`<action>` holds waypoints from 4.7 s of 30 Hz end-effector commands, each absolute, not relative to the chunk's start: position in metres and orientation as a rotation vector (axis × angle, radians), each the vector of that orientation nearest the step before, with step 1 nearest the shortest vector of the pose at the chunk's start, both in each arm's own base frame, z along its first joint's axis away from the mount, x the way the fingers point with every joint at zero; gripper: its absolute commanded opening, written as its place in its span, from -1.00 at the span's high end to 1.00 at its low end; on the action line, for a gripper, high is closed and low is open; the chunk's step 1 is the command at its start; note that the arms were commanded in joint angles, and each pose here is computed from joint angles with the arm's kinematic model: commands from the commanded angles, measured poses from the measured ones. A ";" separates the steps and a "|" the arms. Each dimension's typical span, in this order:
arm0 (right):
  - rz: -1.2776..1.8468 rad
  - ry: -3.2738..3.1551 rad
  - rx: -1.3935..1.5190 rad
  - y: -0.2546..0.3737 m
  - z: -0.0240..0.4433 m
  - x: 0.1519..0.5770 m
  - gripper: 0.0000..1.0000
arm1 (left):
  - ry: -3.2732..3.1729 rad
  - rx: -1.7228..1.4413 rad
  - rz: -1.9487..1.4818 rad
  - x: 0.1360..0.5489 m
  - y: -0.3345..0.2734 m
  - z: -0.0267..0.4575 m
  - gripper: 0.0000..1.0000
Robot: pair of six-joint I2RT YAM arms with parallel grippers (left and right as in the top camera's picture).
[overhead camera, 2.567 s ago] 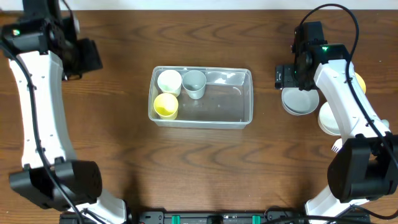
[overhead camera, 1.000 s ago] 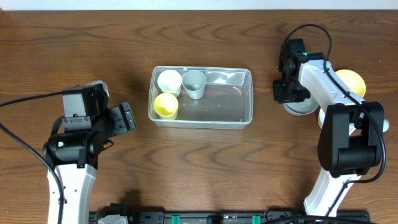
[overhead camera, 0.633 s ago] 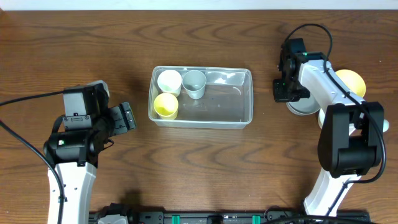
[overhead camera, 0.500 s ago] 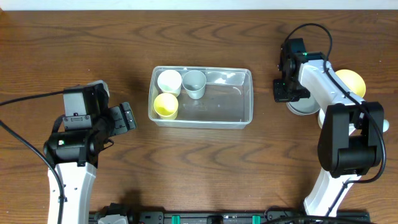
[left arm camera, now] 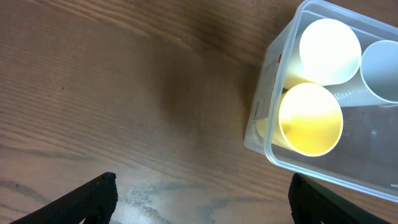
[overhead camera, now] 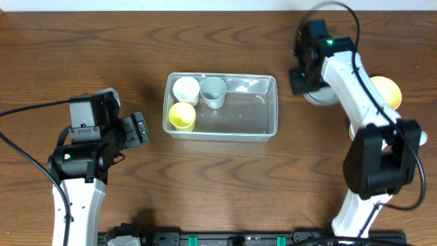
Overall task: Pack container
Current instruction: 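Carry the grey bowl with the right gripper into the container, then lower the grey bowl into the container and open the right gripper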
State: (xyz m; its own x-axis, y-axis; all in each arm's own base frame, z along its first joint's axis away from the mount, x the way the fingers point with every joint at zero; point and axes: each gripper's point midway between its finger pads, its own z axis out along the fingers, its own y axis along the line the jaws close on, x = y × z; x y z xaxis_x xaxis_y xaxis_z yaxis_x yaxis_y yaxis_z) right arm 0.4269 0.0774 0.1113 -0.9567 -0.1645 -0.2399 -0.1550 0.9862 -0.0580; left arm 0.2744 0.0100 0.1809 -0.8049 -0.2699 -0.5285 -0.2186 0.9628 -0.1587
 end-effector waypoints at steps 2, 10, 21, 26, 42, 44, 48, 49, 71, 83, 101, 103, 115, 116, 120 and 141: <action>0.136 2.661 -0.507 0.142 0.189 0.423 0.97 | 2.555 -0.348 -0.106 0.272 0.011 0.175 -0.76; 0.186 2.620 -0.782 0.214 0.184 0.384 0.97 | 2.555 -0.347 -0.106 0.272 0.011 0.175 -0.76; 0.200 2.663 -0.922 0.242 0.131 0.357 0.97 | 2.558 -0.348 -0.106 0.271 0.011 0.174 -0.76; 0.194 2.660 -0.946 0.240 0.104 0.355 0.95 | 2.558 -0.348 -0.106 0.271 0.011 0.174 -0.76; 0.082 2.668 -0.946 0.214 0.087 0.363 0.79 | 2.558 -0.348 -0.106 0.271 0.011 0.174 -0.76; 0.081 2.668 -0.939 0.213 0.088 0.364 0.73 | 2.558 -0.348 -0.105 0.271 0.011 0.174 -0.76; 0.081 2.668 -0.938 0.212 0.088 0.365 0.22 | 2.558 -0.348 -0.105 0.271 0.011 0.174 -0.76; 0.081 2.669 -0.937 0.212 0.088 0.365 0.00 | 2.558 -0.348 -0.106 0.271 0.011 0.174 -0.76; 0.273 2.678 -0.956 0.234 0.094 0.352 0.56 | 2.558 -0.348 -0.106 0.271 0.011 0.174 -0.76; 0.441 2.681 -1.124 0.264 0.094 0.314 0.94 | 2.558 -0.348 -0.106 0.271 0.011 0.174 -0.76; 0.415 2.841 -1.138 0.255 0.053 0.299 0.91 | 2.558 -0.348 -0.106 0.271 0.011 0.174 -0.76; 0.413 2.853 -1.137 0.255 0.046 0.300 0.92 | 2.558 -0.348 -0.106 0.271 0.011 0.174 -0.76; 0.197 2.883 -1.038 0.232 0.035 0.320 0.90 | 2.558 -0.348 -0.105 0.271 0.011 0.174 -0.76; 0.172 2.887 -1.021 0.229 0.035 0.321 0.89 | 2.558 -0.348 -0.105 0.271 0.011 0.174 -0.76; 0.108 2.895 -0.973 0.221 0.034 0.327 0.88 | 2.558 -0.348 -0.105 0.271 0.011 0.174 -0.76; 0.084 2.874 -0.919 0.210 0.035 0.344 0.85 | 2.558 -0.348 -0.106 0.271 0.011 0.174 -0.76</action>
